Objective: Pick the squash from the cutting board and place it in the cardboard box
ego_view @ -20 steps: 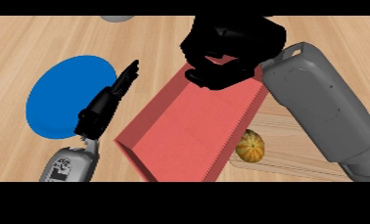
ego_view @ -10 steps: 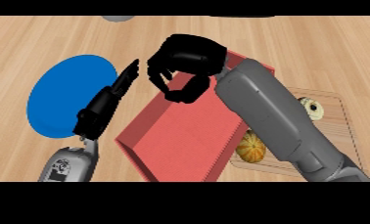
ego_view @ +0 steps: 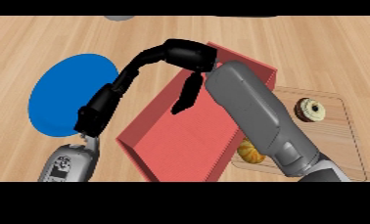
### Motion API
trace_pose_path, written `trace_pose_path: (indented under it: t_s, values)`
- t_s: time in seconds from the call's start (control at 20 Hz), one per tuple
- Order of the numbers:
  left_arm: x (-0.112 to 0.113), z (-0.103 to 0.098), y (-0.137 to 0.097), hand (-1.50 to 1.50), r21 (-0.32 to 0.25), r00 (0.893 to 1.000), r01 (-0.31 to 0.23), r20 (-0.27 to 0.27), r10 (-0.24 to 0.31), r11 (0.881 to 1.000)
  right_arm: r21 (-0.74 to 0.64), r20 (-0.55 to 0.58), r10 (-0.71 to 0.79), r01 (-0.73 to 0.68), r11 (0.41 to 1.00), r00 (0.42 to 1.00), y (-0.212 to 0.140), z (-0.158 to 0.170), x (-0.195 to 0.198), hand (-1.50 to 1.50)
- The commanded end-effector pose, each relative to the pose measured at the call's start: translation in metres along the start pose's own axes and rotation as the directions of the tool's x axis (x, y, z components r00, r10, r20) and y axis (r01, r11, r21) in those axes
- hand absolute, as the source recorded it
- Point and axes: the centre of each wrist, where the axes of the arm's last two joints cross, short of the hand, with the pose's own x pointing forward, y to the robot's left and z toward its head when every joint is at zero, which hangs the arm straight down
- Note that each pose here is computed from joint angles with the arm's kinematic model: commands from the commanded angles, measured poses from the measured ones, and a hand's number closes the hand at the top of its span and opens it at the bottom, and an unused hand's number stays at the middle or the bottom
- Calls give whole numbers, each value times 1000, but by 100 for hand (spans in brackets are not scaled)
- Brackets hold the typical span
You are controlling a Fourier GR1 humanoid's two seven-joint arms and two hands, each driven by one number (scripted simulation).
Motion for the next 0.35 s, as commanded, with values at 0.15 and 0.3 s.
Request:
trace_pose_path:
  t_s: [0.15,0.3]
  values:
    - [-2,1,2,0,-7,1000,1,-2,-1,1000,-189,77,-373,381,905,925,-22,16,-23,-150]
    - [-2,-7,-3,0,-2,1000,-5,11,5,1000,-232,82,-434,440,868,897,-59,30,-24,-150]
